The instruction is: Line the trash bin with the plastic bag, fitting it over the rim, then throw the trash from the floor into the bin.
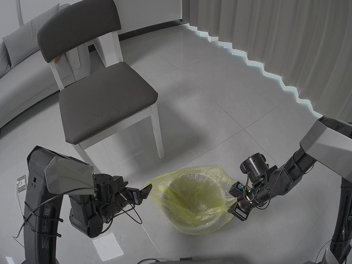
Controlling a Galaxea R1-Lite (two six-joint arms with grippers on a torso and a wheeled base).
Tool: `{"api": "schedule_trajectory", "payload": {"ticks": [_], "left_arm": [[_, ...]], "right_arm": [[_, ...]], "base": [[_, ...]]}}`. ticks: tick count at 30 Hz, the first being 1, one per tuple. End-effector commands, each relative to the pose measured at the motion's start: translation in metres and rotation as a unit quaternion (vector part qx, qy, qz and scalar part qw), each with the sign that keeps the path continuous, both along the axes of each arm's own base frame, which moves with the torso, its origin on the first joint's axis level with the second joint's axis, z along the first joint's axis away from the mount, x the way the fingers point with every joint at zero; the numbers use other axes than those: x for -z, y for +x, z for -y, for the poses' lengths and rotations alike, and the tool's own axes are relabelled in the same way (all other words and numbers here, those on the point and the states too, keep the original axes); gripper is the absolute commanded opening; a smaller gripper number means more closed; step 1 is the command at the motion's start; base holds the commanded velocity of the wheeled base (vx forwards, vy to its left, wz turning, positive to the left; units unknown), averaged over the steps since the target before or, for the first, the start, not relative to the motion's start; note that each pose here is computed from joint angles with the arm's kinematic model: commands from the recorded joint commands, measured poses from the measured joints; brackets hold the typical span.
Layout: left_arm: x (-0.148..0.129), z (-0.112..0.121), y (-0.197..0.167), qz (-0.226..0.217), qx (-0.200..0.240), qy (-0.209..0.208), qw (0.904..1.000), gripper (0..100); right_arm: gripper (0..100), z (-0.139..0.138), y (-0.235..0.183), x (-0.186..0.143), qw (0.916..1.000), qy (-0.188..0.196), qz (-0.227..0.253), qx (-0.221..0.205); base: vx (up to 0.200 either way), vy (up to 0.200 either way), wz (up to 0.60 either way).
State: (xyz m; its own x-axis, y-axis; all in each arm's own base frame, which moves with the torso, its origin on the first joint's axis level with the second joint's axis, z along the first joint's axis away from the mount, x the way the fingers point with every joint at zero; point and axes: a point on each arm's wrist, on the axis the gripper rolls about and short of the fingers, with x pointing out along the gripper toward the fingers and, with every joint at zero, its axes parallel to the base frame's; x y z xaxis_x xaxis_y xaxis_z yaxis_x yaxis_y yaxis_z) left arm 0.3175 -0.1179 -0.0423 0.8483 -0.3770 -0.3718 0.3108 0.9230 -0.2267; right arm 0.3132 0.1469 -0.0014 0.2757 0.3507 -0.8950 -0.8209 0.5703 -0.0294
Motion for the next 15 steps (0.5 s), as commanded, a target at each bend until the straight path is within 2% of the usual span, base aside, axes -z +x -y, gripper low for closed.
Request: {"api": "schedule_trajectory", "payload": {"ticks": [1,2,3,11,15], "left_arm": [[-0.002,-0.002,0.002,0.009,-0.003,-0.004,0.9999,100],[-0.002,-0.002,0.002,0.009,-0.003,-0.004,0.9999,100],[-0.001,-0.002,0.002,0.008,-0.004,-0.004,1.0,100],[0.005,-0.001,0.004,0.004,-0.004,-0.003,1.0,100],[0.008,0.0,0.011,0.01,-0.005,-0.005,0.9999,100]], "right_arm": [[0,-0.002,-0.007,-0.001,0.9999,-0.004,0.0,-0.015],[0,-0.002,-0.007,-0.001,0.9999,-0.004,0.0,-0.015],[100,-0.004,-0.009,0.003,0.9996,-0.01,-0.004,-0.026],[100,0.001,-0.01,0.004,0.9996,-0.013,-0.006,-0.026],[100,0.008,-0.004,0.001,0.9999,-0.007,-0.002,-0.007]], "base": [[0.0,0.0,0.0],[0.0,0.0,0.0],[0.0,0.0,0.0],[0.0,0.0,0.0],[0.0,0.0,0.0]]}}
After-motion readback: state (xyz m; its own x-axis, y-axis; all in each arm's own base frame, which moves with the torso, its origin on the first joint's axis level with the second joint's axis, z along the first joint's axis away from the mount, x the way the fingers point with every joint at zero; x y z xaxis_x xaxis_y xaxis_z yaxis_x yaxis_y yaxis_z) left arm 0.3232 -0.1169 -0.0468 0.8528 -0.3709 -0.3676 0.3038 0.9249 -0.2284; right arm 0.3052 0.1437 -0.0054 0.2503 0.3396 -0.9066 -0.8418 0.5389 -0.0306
